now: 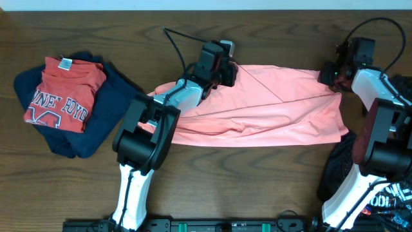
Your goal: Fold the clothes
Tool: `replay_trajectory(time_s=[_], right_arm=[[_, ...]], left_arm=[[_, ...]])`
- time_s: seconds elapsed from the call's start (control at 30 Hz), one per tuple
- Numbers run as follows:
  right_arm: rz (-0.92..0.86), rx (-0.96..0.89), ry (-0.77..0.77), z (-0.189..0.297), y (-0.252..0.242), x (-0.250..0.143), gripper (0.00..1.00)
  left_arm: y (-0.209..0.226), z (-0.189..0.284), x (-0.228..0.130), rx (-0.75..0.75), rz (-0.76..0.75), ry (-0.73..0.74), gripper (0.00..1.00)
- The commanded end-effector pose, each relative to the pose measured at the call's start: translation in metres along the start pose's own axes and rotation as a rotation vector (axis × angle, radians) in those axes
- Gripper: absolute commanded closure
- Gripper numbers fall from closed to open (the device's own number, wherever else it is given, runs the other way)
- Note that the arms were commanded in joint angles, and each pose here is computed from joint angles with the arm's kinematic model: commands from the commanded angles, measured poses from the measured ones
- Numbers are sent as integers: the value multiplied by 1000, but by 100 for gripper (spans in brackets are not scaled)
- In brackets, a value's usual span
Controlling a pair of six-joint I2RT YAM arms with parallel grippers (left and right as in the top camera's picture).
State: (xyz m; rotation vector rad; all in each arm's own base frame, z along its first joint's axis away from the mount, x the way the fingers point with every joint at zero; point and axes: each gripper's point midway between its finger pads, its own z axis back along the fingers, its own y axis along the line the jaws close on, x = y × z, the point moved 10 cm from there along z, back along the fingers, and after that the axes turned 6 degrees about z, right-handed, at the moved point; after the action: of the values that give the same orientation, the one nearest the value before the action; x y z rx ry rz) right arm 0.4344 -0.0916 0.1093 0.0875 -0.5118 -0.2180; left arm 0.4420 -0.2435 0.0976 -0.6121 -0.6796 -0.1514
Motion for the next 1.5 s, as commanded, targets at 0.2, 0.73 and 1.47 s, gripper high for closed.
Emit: replay_trajectory(time_s=[0.2, 0.73, 1.47], right_arm=[[-1, -9, -46, 18, 2, 12, 99], [-59, -39, -15, 71, -16, 9, 99], [-149, -125, 264, 99, -26, -34, 99]], left_arm=[[2, -5, 4, 1, -3, -20, 93], [-18, 57, 23, -25, 49, 102, 94], [-45, 123, -13, 84, 152, 423, 66]])
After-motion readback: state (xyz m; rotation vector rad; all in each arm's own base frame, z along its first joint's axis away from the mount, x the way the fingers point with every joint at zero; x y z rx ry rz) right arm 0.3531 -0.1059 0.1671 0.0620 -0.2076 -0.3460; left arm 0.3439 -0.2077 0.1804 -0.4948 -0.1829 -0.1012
